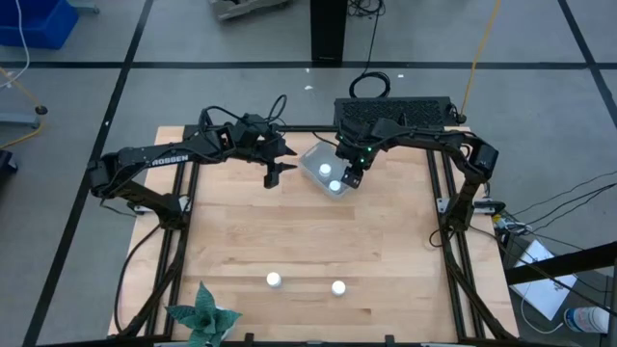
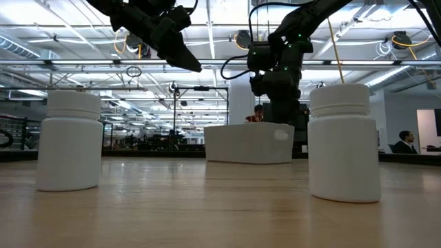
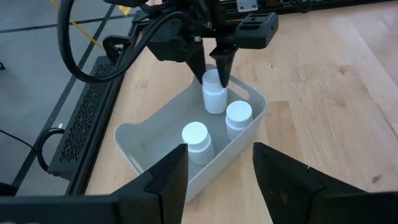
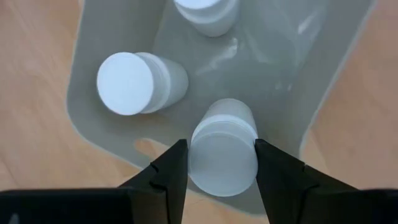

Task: Pick and place pill bottles into a basket
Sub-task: Put the white pill bottle into the gray bin

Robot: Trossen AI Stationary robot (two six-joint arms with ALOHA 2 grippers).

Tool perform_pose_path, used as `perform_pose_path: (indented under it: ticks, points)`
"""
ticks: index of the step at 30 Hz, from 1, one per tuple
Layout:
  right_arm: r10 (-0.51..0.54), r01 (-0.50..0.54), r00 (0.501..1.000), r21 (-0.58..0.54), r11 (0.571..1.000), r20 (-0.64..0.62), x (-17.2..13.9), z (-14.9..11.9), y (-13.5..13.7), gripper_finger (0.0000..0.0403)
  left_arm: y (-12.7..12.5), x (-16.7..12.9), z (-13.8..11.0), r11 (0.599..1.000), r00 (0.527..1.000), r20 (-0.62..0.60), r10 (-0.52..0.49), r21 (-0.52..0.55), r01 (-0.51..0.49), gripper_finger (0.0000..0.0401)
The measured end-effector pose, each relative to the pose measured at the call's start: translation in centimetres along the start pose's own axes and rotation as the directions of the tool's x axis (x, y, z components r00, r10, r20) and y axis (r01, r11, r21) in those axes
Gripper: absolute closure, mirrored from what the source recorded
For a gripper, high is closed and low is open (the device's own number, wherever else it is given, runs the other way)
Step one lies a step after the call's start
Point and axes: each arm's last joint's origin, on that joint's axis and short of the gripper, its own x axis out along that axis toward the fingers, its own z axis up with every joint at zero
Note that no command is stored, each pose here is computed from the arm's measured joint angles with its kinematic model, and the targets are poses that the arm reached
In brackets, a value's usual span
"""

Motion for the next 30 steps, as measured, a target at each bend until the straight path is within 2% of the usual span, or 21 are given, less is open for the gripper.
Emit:
perform_pose_path:
  ticks: [12,30]
  points:
    - [0.004,-0.004,1.0,0.009,1.0,-0.003,0.01,-0.03,0.04,0.0258,0.0,0.0,0.0,1.0,1.0,0.0,0.0,-0.001,0.0,0.0217]
    - [0.005,-0.005,0.998,0.011,1.0,0.07,0.07,0.7,0.47,0.0248,0.0,0.0,0.0,1.0,1.0,0.0,0.0,-0.001,0.0,0.0217]
